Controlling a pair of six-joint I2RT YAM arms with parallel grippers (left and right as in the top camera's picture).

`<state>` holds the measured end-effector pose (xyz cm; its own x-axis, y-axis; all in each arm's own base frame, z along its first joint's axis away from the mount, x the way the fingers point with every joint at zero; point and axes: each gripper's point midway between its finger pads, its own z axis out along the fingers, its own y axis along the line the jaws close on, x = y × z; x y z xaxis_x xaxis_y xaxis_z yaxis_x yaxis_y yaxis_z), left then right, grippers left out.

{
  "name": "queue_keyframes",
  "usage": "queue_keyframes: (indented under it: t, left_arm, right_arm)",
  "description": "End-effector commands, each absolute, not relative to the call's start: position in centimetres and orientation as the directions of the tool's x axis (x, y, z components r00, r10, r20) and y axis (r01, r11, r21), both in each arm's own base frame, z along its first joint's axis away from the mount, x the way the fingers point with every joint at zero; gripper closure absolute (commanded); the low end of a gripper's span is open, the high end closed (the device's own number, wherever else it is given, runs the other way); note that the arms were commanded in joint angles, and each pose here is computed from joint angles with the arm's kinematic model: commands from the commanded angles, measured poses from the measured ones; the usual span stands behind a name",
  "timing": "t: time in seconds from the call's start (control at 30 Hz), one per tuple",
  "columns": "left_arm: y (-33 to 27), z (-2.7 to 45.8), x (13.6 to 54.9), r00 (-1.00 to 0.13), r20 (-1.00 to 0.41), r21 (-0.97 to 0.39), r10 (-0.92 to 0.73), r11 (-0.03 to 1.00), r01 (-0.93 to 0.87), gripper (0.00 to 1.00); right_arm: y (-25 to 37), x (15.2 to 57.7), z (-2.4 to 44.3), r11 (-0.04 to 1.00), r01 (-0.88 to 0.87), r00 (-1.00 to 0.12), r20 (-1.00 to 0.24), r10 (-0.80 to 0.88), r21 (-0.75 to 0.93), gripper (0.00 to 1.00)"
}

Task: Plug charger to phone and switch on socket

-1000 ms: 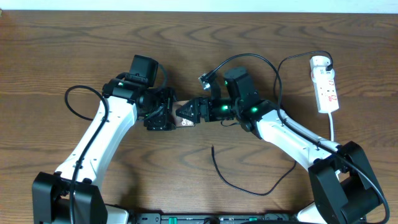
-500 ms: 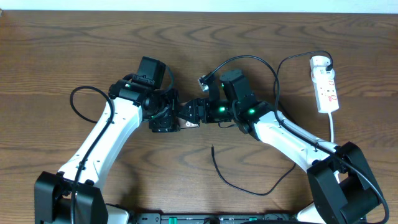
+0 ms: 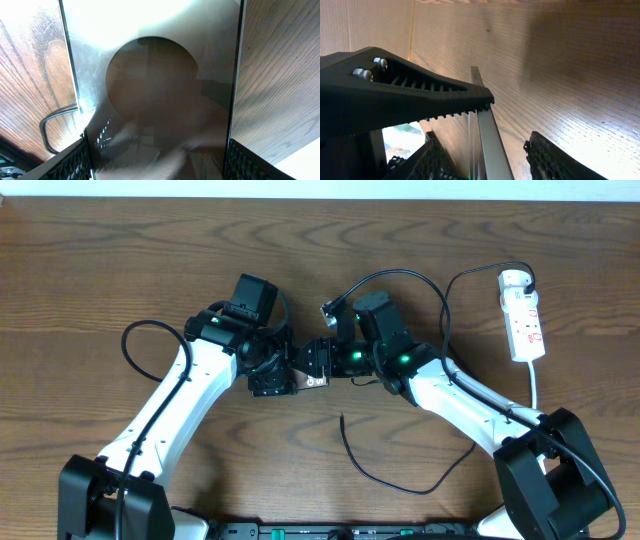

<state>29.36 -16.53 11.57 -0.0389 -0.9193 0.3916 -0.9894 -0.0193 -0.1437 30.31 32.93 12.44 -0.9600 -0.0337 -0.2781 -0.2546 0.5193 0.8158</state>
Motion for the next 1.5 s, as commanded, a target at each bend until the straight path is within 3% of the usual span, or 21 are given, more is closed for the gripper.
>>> queue_keyframes:
  t: [0.0, 0.2, 0.4, 0.8, 1.07, 1.47]
  left_arm:
    - [-16.59, 12.16, 29.94, -0.026, 0.393, -0.160, -0.919, -0.041, -0.986, 0.93]
    - [-16.61, 12.17, 29.96, -0.026, 0.394, -0.161, -0.919, -0.041, -0.986, 0.93]
    - [-16.68, 12.24, 30.17, -0.031, 0.396, -0.170, -0.918, -0.041, -0.985, 0.93]
    - [-17.12, 12.33, 30.23, -0.045, 0.400, -0.181, -0.916, -0.031, -0.983, 0.93]
    - [-17.15, 12.33, 30.22, -0.046, 0.400, -0.181, -0.915, -0.029, -0.983, 0.93]
    - [-17.14, 12.33, 30.21, -0.046, 0.400, -0.181, -0.915, -0.029, -0.983, 0.93]
  right_arm:
    - [33.40, 30.24, 12.81, 0.514, -0.270, -0.956, -0.290, -0.042, 0.814, 0.47]
    - [33.40, 30.24, 12.81, 0.514, -0.270, -0.956, -0.290, -0.042, 0.814, 0.48]
    - [33.40, 30.24, 12.81, 0.514, -0.270, -0.956, -0.290, -0.042, 0.814, 0.59]
    - [33.38, 30.28, 12.78, 0.516, -0.269, -0.956, -0.291, -0.040, 0.813, 0.61]
    - [33.35, 30.24, 12.72, 0.519, -0.266, -0.957, -0.288, -0.040, 0.812, 0.69]
    - [33.07, 30.35, 12.29, 0.541, -0.254, -0.959, -0.282, -0.031, 0.802, 0.73]
